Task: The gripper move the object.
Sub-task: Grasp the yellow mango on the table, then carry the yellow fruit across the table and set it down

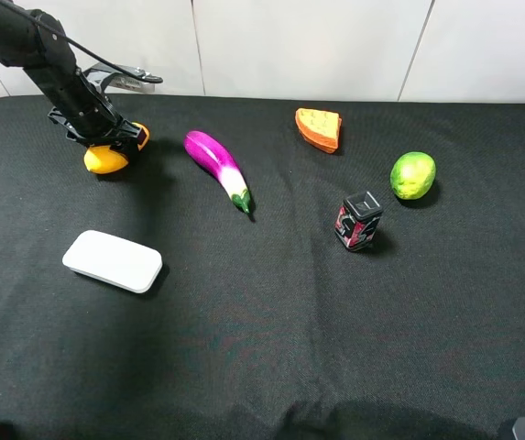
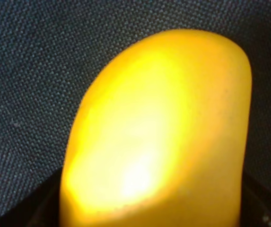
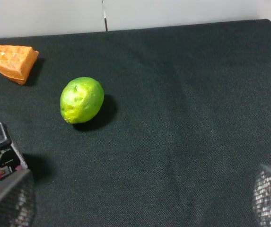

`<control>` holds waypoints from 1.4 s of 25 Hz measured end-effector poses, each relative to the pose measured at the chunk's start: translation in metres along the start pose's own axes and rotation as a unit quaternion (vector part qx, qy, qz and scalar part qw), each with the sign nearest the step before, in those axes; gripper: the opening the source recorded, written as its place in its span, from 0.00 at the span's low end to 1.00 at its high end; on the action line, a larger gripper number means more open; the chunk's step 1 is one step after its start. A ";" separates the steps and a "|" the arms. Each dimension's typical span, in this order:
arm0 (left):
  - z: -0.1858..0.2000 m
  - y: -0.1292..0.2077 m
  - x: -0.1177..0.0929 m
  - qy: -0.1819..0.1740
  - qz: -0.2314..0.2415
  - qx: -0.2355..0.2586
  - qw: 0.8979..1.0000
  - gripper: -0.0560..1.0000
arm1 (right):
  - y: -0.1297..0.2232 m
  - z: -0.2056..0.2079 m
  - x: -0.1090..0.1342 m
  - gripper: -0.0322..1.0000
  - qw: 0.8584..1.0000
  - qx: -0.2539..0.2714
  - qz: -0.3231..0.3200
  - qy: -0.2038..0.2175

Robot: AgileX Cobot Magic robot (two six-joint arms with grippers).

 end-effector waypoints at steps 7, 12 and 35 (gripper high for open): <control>0.000 0.000 0.000 0.000 0.000 0.000 1.000 0.63 | 0.000 0.000 0.000 0.70 1.000 0.000 0.000 0.000; 0.000 0.000 0.000 0.000 0.000 0.000 1.000 0.63 | 0.000 0.000 0.000 0.70 1.000 0.000 0.000 0.000; 0.067 -0.014 -0.004 0.005 0.023 -0.006 1.000 0.63 | 0.000 0.000 0.000 0.70 1.000 0.000 0.000 0.000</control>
Point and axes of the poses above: a point on each arm's last joint axis where the gripper is mounted, z pointing back along that axis away from the gripper, x along the wrist's bending axis when the last joint is at zero, y = z × x, the point moved 9 cm from there along -z, pointing out along that axis toward the gripper, and after that the axes turned 9 degrees about z, right-handed, at the moved point
